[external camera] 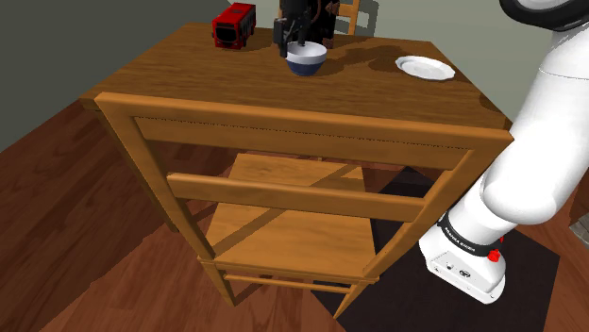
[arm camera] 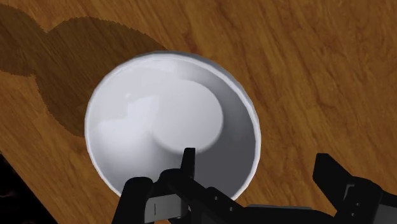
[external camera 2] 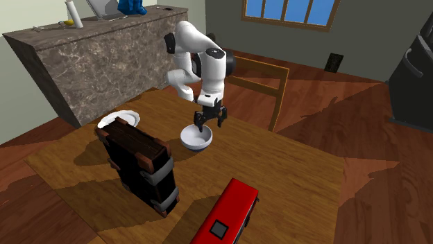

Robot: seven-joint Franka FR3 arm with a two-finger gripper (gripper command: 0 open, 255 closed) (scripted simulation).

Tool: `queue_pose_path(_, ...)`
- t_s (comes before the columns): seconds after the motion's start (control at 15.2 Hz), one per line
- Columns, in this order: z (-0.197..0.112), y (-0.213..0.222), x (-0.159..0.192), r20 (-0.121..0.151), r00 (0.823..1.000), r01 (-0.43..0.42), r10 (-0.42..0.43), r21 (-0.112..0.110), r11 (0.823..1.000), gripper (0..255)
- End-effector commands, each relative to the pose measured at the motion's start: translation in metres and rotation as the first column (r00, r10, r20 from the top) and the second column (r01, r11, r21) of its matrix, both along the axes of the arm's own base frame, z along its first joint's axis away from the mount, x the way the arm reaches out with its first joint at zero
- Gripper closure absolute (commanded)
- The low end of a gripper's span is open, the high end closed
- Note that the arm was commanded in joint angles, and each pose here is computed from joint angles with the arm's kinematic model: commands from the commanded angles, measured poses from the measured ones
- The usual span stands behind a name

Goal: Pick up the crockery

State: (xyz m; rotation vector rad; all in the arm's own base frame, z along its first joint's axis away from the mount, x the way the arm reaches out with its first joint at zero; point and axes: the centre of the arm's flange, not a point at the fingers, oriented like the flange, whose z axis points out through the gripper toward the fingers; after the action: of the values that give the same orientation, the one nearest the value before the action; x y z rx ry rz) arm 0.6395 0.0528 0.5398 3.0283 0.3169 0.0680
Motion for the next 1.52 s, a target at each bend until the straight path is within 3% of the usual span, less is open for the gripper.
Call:
queue_pose_path(0.0, -0.01, 0.001, 0.0, 0.001, 1.0, 0.0, 0.0, 0.0, 1.0, 0)
queue_pose_path(0.26, -0.018, 0.001, 0.0, 0.001, 1.0, 0.0, 0.0, 0.0, 1.0, 0)
queue_pose_path(0.33, -0.018, 0.001, 0.0, 0.001, 1.0, 0.0, 0.0, 0.0, 1.0, 255)
queue_pose_path(0.92, -0.018, 0.001, 0.0, 0.001, 1.0, 0.0, 0.0, 0.0, 1.0, 255)
queue_pose_path(1.45, 0.024, 0.001, 0.0, 0.001, 1.0, 0.0, 0.0, 0.0, 1.0, 255)
